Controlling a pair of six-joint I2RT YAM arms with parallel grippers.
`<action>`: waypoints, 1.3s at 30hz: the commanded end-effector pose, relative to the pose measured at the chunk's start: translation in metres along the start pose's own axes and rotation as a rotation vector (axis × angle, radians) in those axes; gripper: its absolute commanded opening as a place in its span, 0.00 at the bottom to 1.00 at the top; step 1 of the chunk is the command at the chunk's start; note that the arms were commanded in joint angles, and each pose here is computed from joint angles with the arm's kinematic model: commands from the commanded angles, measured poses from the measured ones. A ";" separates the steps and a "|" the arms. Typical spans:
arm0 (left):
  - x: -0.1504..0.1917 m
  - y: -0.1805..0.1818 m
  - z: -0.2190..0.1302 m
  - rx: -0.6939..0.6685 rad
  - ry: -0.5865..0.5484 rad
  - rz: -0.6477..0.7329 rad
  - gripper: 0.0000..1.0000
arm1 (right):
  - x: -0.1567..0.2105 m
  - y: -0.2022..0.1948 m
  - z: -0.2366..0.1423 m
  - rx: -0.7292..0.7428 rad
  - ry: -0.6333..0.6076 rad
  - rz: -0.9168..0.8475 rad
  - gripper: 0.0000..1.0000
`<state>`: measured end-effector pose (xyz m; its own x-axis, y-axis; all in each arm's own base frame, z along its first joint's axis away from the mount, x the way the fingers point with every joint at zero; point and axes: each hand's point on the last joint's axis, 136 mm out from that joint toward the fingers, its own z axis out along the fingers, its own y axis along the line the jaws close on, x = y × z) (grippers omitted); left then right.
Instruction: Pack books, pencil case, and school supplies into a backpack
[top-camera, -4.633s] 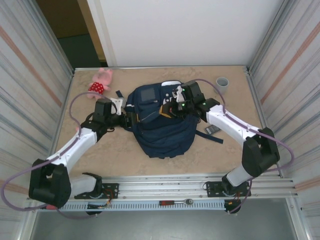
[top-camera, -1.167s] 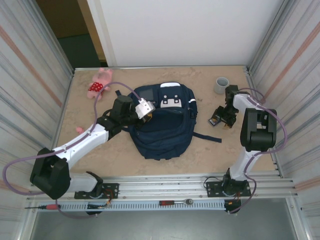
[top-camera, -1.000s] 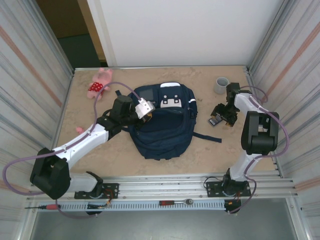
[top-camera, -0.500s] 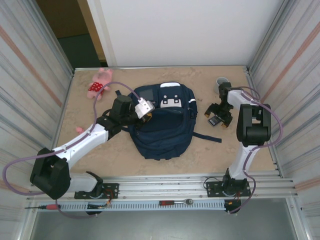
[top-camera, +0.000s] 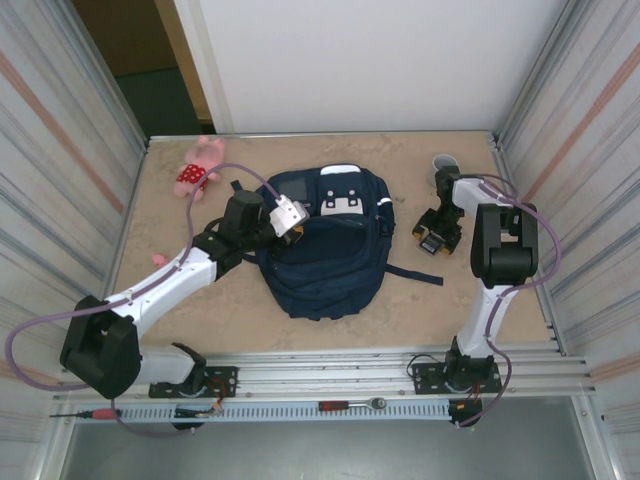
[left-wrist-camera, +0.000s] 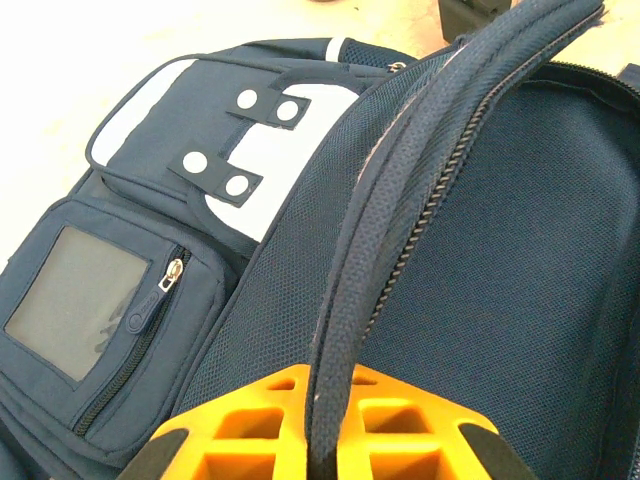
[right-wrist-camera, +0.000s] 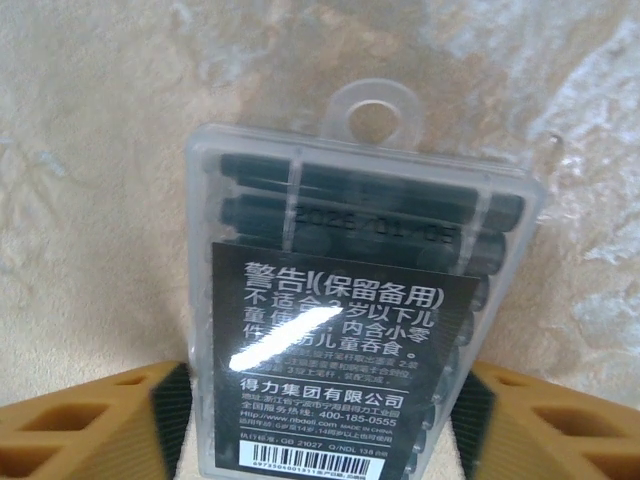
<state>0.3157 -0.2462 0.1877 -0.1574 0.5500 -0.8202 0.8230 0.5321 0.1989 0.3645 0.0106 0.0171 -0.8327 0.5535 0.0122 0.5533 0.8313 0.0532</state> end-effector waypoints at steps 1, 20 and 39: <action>-0.008 0.013 -0.005 -0.035 -0.028 -0.028 0.02 | 0.003 0.001 0.000 -0.023 0.029 -0.006 0.75; -0.022 0.011 -0.012 -0.019 -0.059 -0.032 0.03 | 0.008 -0.007 -0.014 -0.039 -0.002 -0.062 0.48; -0.054 0.005 -0.024 0.053 -0.146 -0.129 0.03 | 0.117 0.103 -0.241 -0.725 -0.740 -0.732 0.42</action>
<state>0.3133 -0.2535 0.2060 -0.2302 0.4626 -0.8562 0.8293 0.5536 0.0761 0.3241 0.1371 0.2419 -0.7181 0.1572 -0.6780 -0.1929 0.8910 0.4109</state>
